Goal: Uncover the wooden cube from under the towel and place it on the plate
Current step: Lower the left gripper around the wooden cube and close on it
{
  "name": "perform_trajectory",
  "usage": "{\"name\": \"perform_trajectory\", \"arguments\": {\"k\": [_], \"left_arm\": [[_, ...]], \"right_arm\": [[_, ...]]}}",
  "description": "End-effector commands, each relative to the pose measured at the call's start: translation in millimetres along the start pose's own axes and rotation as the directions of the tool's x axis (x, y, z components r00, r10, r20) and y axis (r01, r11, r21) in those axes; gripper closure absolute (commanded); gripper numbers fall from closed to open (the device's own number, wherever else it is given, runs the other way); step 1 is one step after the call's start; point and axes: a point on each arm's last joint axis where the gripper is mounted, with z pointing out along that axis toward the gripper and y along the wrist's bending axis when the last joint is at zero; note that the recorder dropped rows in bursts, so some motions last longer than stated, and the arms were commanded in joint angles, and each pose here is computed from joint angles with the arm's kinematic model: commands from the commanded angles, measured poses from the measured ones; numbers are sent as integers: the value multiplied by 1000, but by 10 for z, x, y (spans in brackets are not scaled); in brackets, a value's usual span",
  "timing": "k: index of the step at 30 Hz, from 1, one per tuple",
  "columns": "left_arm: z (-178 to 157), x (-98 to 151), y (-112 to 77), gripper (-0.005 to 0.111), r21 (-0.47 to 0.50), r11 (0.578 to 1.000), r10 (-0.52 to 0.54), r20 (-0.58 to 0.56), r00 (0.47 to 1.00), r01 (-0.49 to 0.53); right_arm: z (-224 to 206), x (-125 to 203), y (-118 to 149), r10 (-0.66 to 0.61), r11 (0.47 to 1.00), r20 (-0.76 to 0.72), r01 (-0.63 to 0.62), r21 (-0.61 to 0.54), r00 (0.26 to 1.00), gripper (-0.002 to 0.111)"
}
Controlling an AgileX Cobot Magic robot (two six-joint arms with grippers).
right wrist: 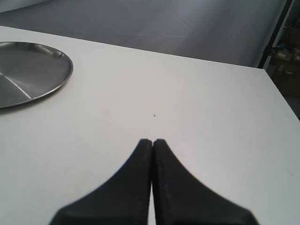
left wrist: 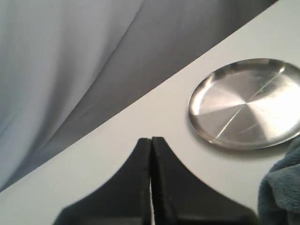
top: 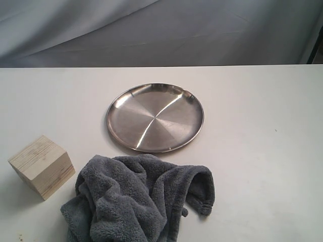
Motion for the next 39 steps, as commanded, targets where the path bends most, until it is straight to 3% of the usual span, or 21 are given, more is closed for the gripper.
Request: {"name": "perform_trajectory", "arguments": {"k": [1,9,12,17,20,34,35,37,38,39], "left_arm": [[81,34,51,107,-31,999,-24,-81,996,22],[498,136,-107,107,68,996,71,-249,966,-56],[649,201,-130,107,76,997,47,-320,946,-24],[833,246,-9,107,18,997,-61,-443,894,77],[924,315,58,107,4,998,-55,-508,859,66],[1186,589,72,106,28,984,-115,-641,759,173],[1205,604,64,104,33,985,-110,-648,753,172],[1240,633,39,87,54,984,-94,-661,744,172],[1249,638,24,62,78,983,-75,-662,745,167],[1250,635,18,46,84,982,-74,-660,747,171]], "right_arm": [[0,6,3,2,1000,6,-2,-1,1000,108],[0,6,3,2,1000,6,-2,-1,1000,108],[0,6,3,2,1000,6,-2,-1,1000,108],[0,6,3,2,1000,6,-2,-1,1000,108],[0,6,3,2,1000,6,-2,-1,1000,108],[0,6,3,2,1000,6,-2,-1,1000,108],[0,6,3,2,1000,6,-2,-1,1000,108],[0,6,3,2,1000,6,-2,-1,1000,108],[0,6,3,2,1000,6,-2,-1,1000,108],[0,6,3,2,1000,6,-2,-1,1000,108]]}}
